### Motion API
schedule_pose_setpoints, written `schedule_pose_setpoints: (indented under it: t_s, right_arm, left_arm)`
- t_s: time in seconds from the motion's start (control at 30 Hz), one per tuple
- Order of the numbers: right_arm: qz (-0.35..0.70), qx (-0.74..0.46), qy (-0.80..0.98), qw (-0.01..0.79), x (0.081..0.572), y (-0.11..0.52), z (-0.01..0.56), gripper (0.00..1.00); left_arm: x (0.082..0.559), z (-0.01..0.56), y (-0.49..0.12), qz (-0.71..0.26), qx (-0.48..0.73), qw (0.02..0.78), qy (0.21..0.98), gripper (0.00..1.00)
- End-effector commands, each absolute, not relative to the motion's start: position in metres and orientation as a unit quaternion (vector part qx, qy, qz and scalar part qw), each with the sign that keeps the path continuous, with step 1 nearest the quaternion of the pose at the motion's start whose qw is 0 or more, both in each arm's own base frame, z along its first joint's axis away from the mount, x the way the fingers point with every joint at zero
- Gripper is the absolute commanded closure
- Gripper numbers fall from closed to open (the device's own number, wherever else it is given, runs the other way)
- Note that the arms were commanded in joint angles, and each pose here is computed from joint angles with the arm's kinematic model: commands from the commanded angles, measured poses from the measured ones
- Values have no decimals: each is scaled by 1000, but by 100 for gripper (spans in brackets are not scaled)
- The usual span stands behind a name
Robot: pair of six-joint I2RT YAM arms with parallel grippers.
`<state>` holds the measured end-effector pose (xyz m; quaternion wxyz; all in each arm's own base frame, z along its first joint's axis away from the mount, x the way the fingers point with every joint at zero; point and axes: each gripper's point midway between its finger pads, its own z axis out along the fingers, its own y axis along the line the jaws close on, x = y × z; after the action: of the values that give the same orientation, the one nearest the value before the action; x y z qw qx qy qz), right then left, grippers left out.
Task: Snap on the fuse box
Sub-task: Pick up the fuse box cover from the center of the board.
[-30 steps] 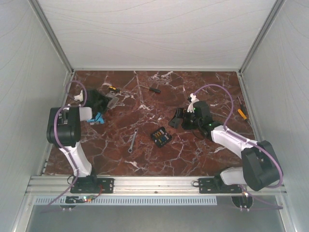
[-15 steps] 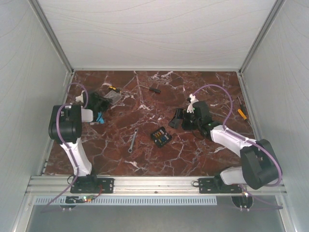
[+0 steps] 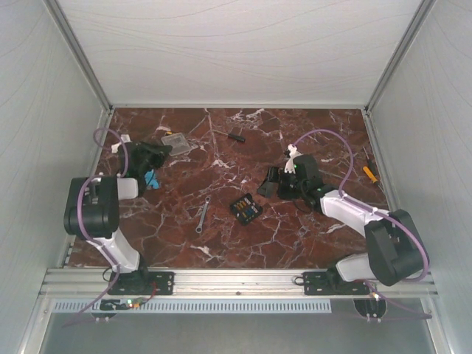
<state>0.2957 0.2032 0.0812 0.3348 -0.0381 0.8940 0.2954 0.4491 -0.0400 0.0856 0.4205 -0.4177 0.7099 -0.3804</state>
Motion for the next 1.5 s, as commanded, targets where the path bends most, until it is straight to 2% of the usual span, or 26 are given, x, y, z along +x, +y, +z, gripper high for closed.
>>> schedule_pose_setpoints:
  t_s: [0.0,0.27,0.53,0.8,0.97,1.3,1.47]
  right_arm:
    - [314,-55,883,344,303,212,95,13]
    - [383,-68,855,344,293,232,120,16]
    - [308,-25,899,309,291,208,74,16]
    - [322,-25,900,292,294,225,52,16]
    - [354,-34,898,259,277,254,44,18]
    - [420,-92,876,221,211,298,76,20]
    - [462,-49,832,305,229,276,121,23]
  left_arm:
    - [438,133,-58,-451,-358,452,682,95]
    - [386,161,-122,-524,-270,412,695,96]
    - [339,171,-175,-547,-201,380,718,95]
    - [310,173,-191,-563,-177,367,719,95]
    - [300,164,-199,-559,-188,348,728,95]
    - [296,161,-200,-559,-205,347,725,95]
    - [291,165,-204,-564,-226,349,713,95]
